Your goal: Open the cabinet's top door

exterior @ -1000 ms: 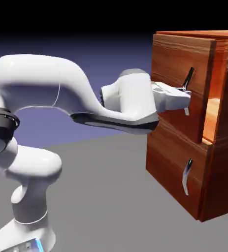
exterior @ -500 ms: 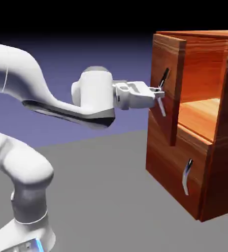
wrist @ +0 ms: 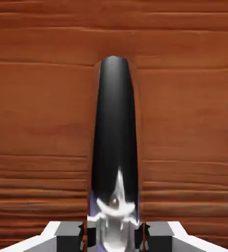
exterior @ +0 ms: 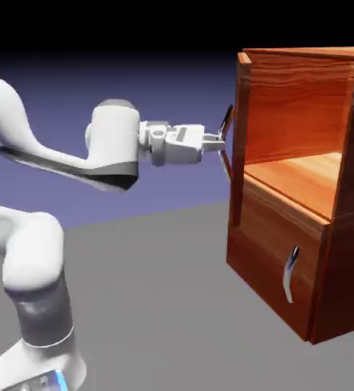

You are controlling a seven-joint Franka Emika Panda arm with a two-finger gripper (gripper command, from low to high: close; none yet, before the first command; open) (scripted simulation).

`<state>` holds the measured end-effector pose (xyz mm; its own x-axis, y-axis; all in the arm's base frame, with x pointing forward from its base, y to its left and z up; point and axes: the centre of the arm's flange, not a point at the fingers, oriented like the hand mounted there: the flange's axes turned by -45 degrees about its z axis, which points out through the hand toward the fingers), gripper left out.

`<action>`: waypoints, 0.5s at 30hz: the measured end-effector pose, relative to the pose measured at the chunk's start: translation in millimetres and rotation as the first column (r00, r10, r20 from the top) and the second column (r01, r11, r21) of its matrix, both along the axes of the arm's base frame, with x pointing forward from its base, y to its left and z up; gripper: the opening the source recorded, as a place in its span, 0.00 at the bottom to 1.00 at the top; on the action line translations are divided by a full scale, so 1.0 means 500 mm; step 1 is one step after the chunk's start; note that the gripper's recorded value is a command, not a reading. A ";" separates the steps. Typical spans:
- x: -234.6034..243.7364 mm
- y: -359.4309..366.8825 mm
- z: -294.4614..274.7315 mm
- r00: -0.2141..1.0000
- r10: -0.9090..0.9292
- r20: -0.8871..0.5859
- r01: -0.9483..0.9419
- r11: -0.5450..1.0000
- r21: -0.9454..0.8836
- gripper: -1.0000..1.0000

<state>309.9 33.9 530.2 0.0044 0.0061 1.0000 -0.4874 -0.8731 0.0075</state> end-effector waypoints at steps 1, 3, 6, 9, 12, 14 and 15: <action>-0.003 0.003 0.000 1.000 -0.006 -0.001 0.006 1.000 -0.002 0.00; -0.011 0.015 0.000 1.000 -0.024 0.004 0.024 1.000 0.005 0.00; -0.025 0.035 0.000 0.998 -0.056 0.004 0.056 0.998 0.005 0.00; -0.040 0.057 0.000 0.996 -0.091 0.004 0.091 0.996 0.005 0.00; -0.057 0.084 0.000 0.991 -0.132 0.004 0.132 0.991 0.004 0.00; -0.069 0.105 0.000 0.987 -0.164 0.005 0.164 0.987 0.004 0.00; -0.075 0.117 0.000 0.983 -0.181 0.005 0.181 0.984 0.004 0.00</action>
